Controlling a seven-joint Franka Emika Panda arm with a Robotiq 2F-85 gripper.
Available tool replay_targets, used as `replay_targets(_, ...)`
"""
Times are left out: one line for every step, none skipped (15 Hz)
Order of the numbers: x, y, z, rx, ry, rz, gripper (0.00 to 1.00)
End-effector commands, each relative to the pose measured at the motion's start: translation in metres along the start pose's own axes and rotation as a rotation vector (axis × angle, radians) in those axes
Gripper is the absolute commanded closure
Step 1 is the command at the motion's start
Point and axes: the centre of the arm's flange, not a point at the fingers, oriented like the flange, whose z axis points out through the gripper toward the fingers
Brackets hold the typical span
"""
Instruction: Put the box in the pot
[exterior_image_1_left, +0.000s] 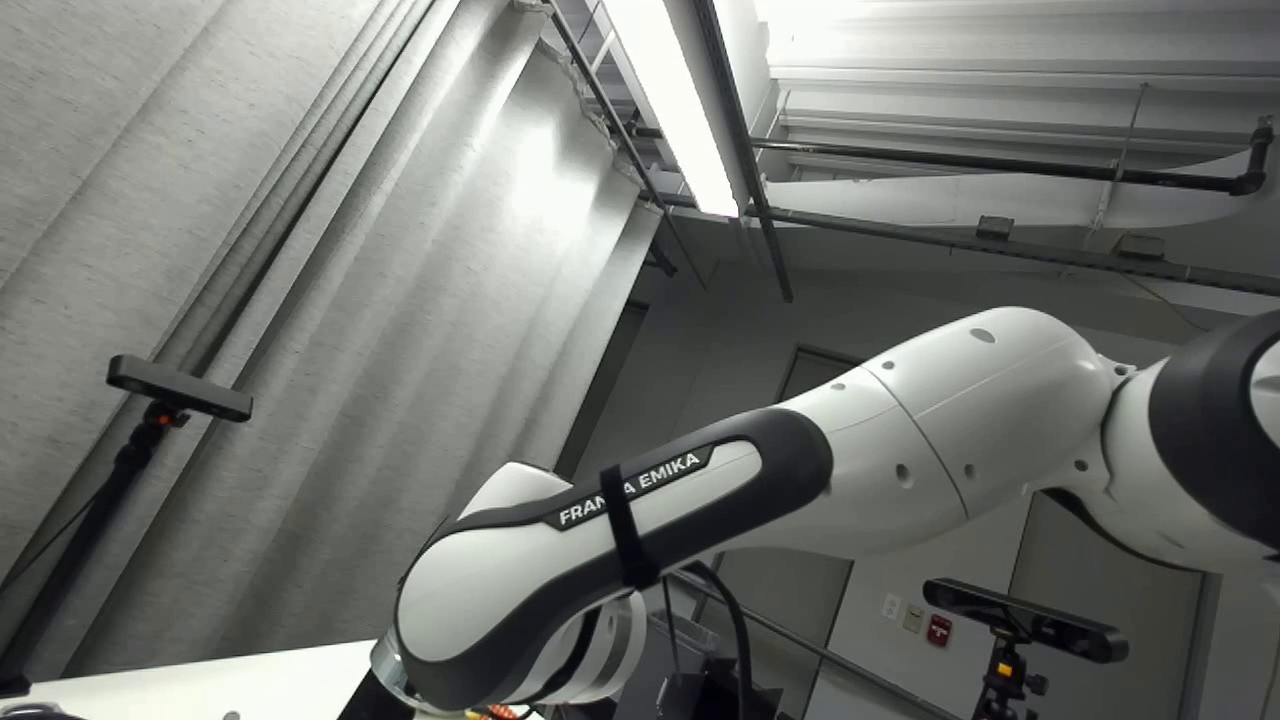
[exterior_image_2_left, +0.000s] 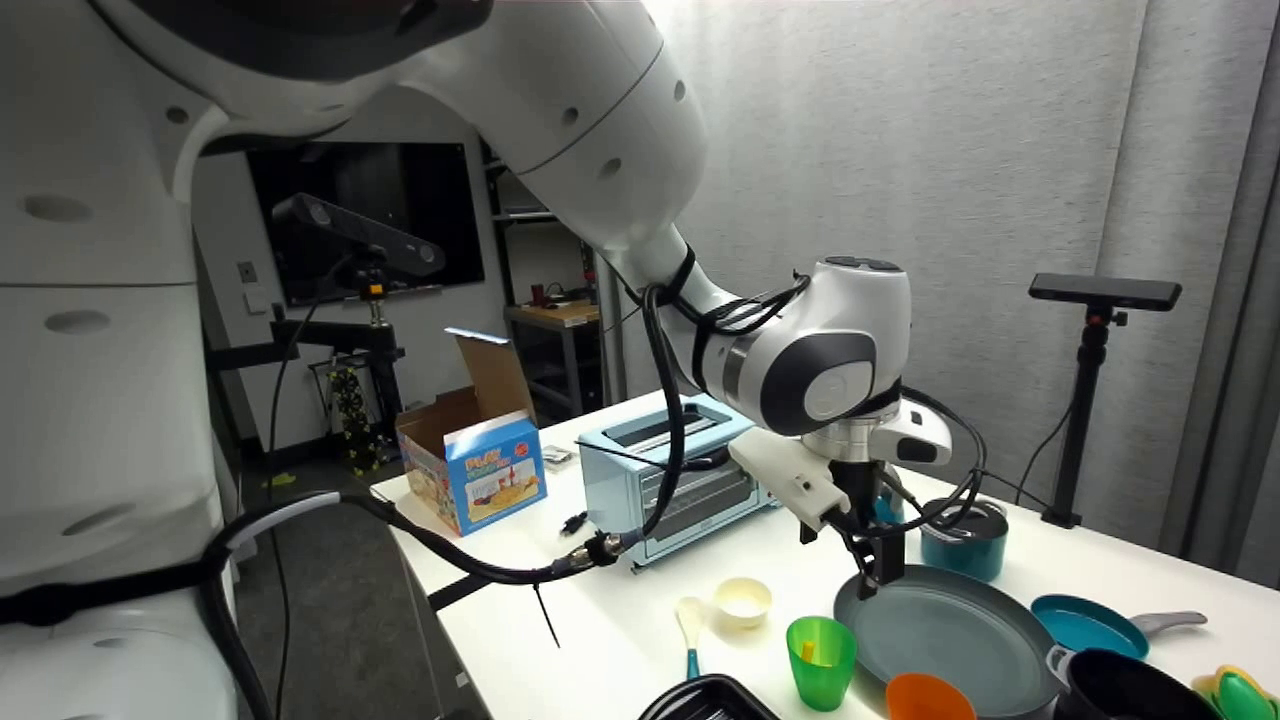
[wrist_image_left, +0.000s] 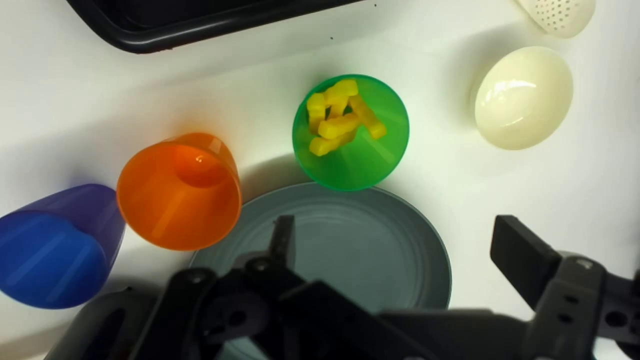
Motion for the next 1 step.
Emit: replay_targets(0.0000, 0.0000, 0.0000, 0.000, 0.000, 0.000, 0.00)
